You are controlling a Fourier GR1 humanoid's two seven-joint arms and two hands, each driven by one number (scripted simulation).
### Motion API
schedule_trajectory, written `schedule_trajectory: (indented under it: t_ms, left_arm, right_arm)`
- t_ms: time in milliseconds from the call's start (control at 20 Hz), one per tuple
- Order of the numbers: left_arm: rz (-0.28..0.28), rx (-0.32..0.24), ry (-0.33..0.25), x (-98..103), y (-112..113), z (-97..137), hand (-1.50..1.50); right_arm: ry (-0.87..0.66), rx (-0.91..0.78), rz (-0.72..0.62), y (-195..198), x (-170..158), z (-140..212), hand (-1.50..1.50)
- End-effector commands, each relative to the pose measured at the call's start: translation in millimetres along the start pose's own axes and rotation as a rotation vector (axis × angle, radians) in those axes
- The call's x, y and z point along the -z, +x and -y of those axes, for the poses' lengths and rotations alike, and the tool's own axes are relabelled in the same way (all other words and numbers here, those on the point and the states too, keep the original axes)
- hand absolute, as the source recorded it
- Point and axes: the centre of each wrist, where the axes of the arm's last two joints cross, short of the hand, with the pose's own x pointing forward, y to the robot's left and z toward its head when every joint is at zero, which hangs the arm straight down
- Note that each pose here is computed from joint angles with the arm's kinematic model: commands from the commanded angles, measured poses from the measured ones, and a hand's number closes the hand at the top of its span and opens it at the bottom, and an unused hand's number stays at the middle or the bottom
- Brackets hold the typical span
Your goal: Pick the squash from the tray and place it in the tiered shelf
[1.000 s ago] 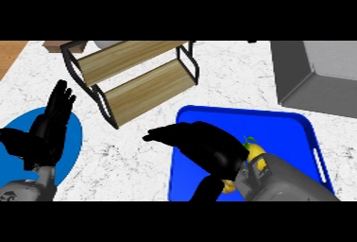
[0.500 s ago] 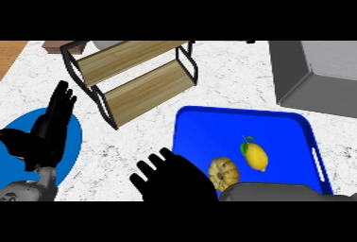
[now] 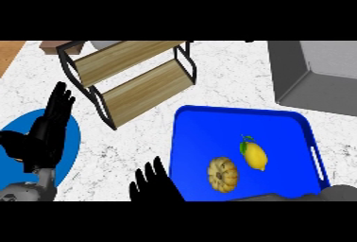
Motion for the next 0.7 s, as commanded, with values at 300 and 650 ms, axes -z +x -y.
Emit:
schedule_trajectory:
  t_ms: [300,650]
  left_arm:
    - [-0.002,0.000,0.008,-4.5,11.1,-4.6,0.00]
    - [0.018,-0.009,-0.004,-7.8,-2.0,-8.3,0.00]
  right_arm:
    - [0.071,-0.339,-0.331,7.6,20.8,-33.4,-1.50]
    - [0.065,-0.292,-0.354,-14.6,8.0,-48.5,-1.50]
